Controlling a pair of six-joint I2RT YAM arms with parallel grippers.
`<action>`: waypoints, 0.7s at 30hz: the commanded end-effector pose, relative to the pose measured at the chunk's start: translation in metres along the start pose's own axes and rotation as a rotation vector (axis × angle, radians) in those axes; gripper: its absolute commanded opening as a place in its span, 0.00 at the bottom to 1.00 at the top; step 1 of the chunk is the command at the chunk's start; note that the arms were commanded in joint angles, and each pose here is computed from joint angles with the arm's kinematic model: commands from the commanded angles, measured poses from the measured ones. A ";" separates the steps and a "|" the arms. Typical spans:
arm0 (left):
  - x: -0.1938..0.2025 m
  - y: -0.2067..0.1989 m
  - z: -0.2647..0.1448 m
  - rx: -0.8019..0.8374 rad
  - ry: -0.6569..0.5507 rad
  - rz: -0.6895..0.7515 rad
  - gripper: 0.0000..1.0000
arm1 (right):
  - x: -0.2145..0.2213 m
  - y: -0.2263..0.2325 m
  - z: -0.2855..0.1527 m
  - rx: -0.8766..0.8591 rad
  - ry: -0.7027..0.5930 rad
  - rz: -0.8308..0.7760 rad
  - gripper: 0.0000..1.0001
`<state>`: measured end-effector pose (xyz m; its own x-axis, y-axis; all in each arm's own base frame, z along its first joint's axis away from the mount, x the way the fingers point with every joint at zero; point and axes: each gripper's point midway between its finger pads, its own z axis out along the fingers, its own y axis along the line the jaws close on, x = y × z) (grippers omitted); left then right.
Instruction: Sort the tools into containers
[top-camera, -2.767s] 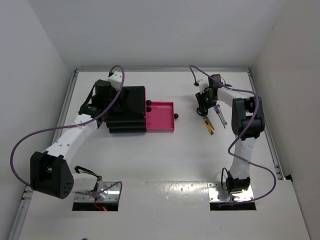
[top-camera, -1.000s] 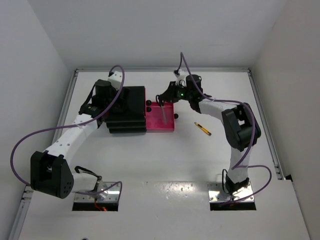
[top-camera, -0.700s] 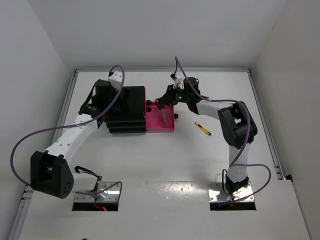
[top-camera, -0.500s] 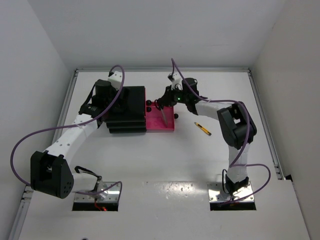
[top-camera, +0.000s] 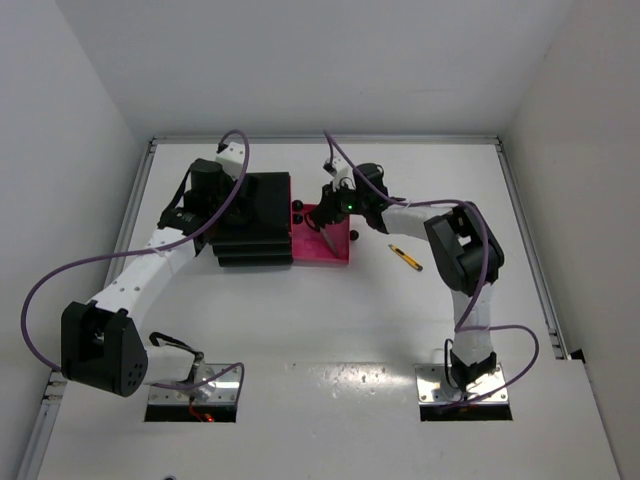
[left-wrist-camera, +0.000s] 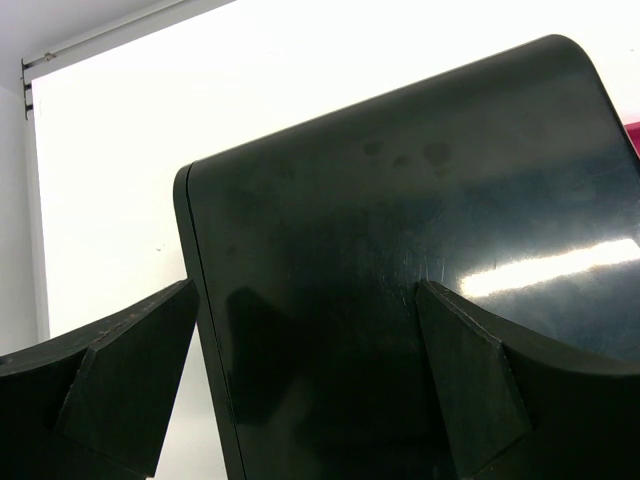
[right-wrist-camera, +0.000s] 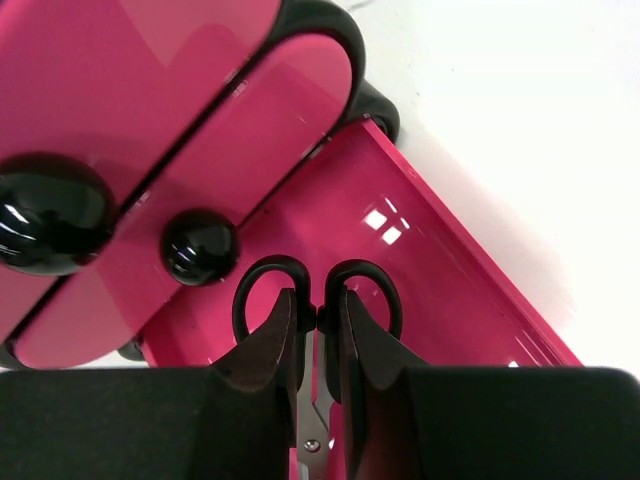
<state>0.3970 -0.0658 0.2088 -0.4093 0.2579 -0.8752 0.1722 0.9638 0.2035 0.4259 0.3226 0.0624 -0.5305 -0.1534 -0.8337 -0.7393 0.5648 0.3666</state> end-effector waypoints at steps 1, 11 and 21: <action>0.029 -0.001 0.003 0.004 0.104 0.022 0.97 | -0.015 0.005 0.007 -0.013 -0.021 -0.076 0.09; 0.030 -0.001 0.006 0.004 0.104 0.022 0.97 | -0.043 0.024 -0.007 -0.043 -0.096 -0.049 0.53; 0.003 0.010 -0.007 -0.026 0.027 -0.004 0.98 | -0.094 0.002 -0.089 0.028 -0.210 0.204 0.53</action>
<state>0.3991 -0.0636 0.2096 -0.4059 0.2496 -0.8792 0.1622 0.9664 0.1995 0.4345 0.2938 0.1419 -0.5528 0.0192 -0.8331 -0.6664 0.5901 0.4558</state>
